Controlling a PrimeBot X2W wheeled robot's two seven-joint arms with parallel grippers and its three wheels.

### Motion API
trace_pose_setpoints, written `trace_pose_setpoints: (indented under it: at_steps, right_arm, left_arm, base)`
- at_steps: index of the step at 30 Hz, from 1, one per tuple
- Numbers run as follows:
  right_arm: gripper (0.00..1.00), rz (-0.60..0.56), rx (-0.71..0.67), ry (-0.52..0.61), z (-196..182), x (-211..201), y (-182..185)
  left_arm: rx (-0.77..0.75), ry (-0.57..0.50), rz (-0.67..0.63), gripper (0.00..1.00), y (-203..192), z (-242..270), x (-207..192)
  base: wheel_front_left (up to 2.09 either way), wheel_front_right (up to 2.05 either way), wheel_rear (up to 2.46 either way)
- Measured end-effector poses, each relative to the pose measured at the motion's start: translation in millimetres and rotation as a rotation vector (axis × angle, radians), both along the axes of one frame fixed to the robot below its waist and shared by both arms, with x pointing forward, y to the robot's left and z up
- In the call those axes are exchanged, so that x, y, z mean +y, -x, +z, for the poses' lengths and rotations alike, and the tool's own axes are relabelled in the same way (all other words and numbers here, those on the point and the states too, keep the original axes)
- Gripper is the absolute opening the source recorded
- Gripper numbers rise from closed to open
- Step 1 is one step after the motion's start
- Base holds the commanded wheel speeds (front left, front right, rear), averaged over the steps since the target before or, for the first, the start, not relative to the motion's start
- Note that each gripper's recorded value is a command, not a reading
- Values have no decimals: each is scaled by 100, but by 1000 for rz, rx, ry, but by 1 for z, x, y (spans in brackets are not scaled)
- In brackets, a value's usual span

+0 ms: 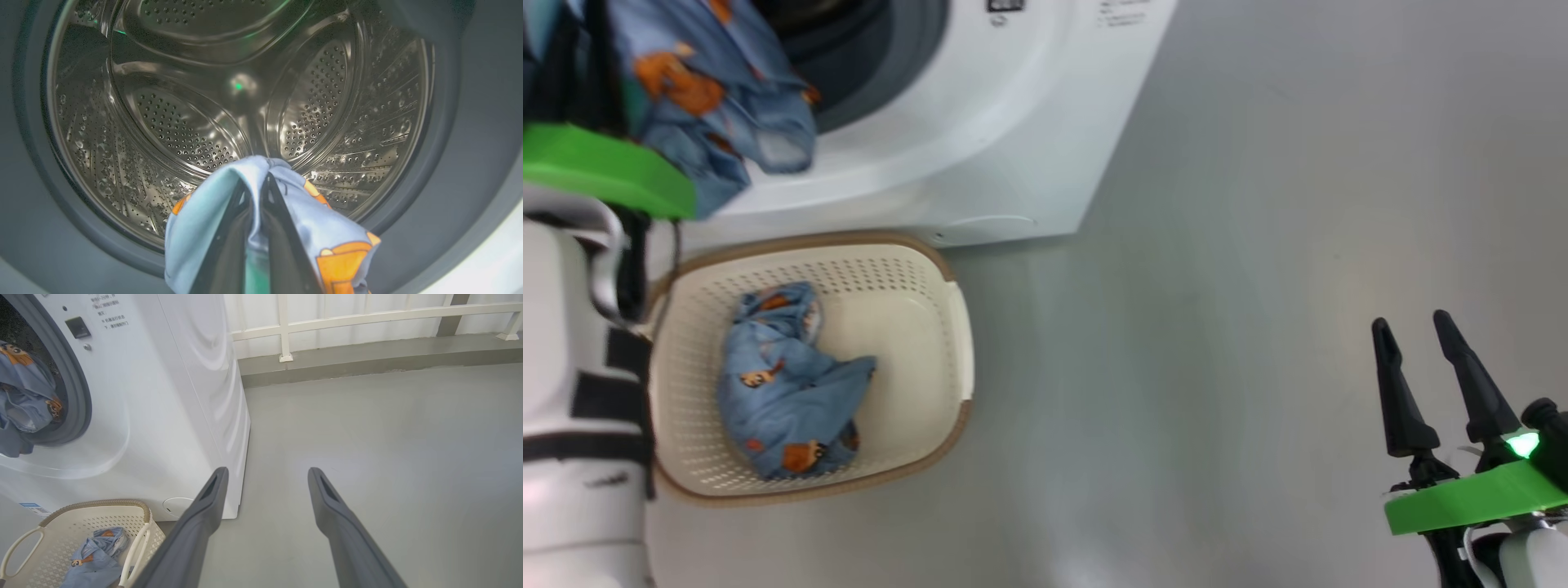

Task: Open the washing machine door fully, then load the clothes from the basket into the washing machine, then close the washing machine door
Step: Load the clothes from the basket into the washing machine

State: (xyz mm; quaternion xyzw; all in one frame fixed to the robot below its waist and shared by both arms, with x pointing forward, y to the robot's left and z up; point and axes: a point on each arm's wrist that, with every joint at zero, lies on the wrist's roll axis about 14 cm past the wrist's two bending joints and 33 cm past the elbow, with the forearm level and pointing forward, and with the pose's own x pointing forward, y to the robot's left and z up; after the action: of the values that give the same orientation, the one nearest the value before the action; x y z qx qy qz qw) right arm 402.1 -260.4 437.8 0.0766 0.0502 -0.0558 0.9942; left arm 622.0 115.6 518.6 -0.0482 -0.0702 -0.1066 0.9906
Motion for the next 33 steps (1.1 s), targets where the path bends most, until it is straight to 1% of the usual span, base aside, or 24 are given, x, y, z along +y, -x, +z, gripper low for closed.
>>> trace_pose_setpoints:
  at_steps: [4,7,9,13,15,16,17,18,24,29,33]
  right_arm:
    - [100,-10,25,2,-7,-2,2]
    - [100,-21,32,7,-10,-6,1]
    - [100,-31,36,12,-11,-10,0]
    - [100,-48,59,22,-17,-16,2]
    - [100,-54,62,28,-18,-18,1]
    - [100,-56,64,31,-19,-19,1]
    - [100,-59,69,33,-20,-20,2]
    - [100,-62,73,34,-21,-21,3]
    - [100,-64,83,27,-25,-19,3]
    - [100,-59,82,20,-26,-16,2]
    - [100,-49,71,16,-24,-14,-2]
  left_arm:
    - [23,-19,-7,0,-21,-12,-6]
    - [7,-31,9,0,-37,-11,-7]
    - [-23,-29,22,0,-48,-3,-6]
    - [-120,-60,38,0,-63,20,-6]
    - [-135,-53,55,0,-67,21,-6]
    - [-136,-50,64,38,-68,20,-6]
    - [-129,-47,72,86,-70,16,-6]
    - [-123,-50,71,100,-71,12,-7]
    - [-98,-45,78,100,-72,0,-7]
    - [-94,-41,83,100,-72,-1,-5]
    - [-76,-34,83,100,-66,-5,-6]
  base:
    - [0,0,0]
    - [0,0,0]
    - [0,0,0]
    - [0,0,0]
    - [0,0,0]
    - [0,0,0]
    - [0,0,0]
    - [0,0,0]
    - [0,0,0]
    - [0,0,0]
    - [0,0,0]
